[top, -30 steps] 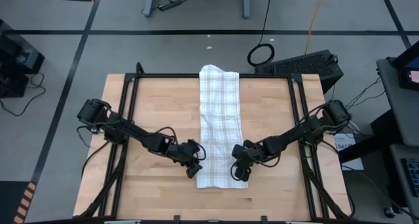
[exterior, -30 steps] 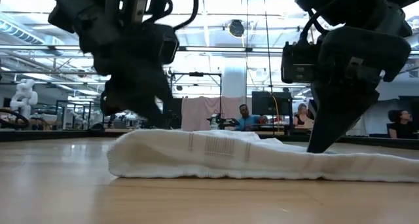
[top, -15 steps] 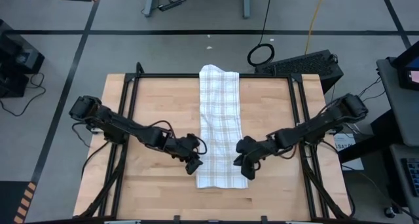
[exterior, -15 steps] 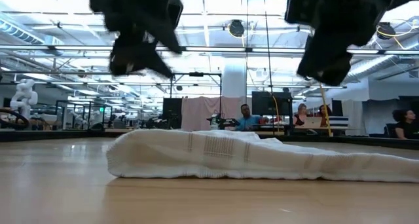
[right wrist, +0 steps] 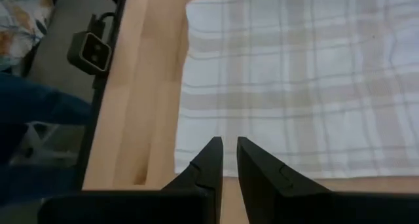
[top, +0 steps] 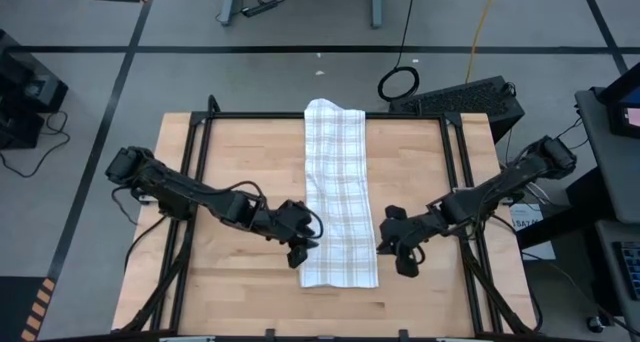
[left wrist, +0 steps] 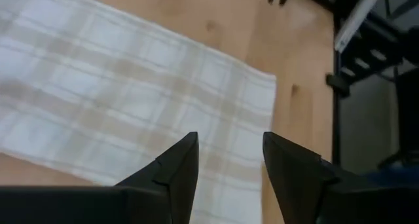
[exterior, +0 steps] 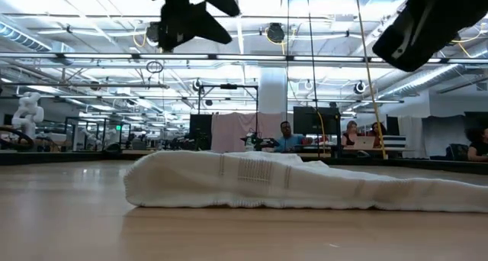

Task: Roll towel into tight, uniform cylinder
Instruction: Roll the white towel

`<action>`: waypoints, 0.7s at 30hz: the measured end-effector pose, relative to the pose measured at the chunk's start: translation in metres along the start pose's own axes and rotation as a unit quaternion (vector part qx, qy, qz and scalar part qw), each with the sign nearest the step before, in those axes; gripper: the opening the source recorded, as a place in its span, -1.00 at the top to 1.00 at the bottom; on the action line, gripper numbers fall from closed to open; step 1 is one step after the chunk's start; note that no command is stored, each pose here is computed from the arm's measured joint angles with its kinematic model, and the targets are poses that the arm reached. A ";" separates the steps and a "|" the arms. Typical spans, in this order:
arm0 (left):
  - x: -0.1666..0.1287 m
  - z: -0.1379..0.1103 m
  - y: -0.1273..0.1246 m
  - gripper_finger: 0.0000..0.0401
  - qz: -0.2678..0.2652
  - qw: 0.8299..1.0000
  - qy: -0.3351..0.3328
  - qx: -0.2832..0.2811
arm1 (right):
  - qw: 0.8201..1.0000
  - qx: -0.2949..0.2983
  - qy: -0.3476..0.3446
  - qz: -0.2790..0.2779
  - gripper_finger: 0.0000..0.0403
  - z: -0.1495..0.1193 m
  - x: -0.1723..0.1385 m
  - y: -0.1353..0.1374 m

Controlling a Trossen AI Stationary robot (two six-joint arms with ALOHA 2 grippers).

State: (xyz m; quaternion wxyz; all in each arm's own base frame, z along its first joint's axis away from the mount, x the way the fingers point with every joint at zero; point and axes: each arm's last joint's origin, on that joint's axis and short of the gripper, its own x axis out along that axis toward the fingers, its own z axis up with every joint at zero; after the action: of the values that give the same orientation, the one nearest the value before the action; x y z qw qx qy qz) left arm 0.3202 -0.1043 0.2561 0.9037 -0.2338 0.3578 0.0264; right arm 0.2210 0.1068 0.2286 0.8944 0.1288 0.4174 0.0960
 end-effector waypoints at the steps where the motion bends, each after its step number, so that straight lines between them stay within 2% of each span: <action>1: 0.000 -0.003 -0.003 0.11 -0.004 1.000 0.003 -0.002 | 1.000 -0.004 -0.001 0.001 0.81 -0.001 0.000 0.002; 4: -0.002 -0.013 -0.012 0.03 -0.017 1.000 0.024 0.011 | 1.000 -0.011 -0.010 0.004 0.81 -0.001 -0.001 0.007; 9: -0.005 -0.027 -0.022 -0.25 -0.030 0.996 0.058 0.054 | 0.999 -0.048 -0.008 0.011 0.73 -0.005 -0.001 0.014; 12: -0.008 -0.035 -0.032 -0.38 -0.044 0.995 0.060 0.070 | 0.995 -0.097 -0.011 0.022 0.57 -0.008 -0.002 0.021; 17: -0.014 -0.053 -0.049 -0.45 -0.053 0.992 0.066 0.093 | 0.993 -0.114 -0.018 -0.005 0.17 -0.013 -0.003 0.025; 19: -0.017 -0.059 -0.055 -0.45 -0.052 0.994 0.067 0.070 | 0.993 -0.110 -0.024 -0.026 0.00 -0.014 -0.003 0.025; 21: -0.018 -0.064 -0.056 -0.45 -0.055 0.994 0.096 -0.006 | 0.994 -0.089 -0.035 -0.054 -0.15 -0.014 -0.003 0.024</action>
State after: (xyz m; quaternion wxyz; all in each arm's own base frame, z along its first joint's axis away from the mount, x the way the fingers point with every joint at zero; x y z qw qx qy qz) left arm 0.2779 -0.1805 0.2501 0.8635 -0.2603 0.4297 -0.0437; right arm 0.2070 0.1305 0.2298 0.9205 0.0289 0.3815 0.0800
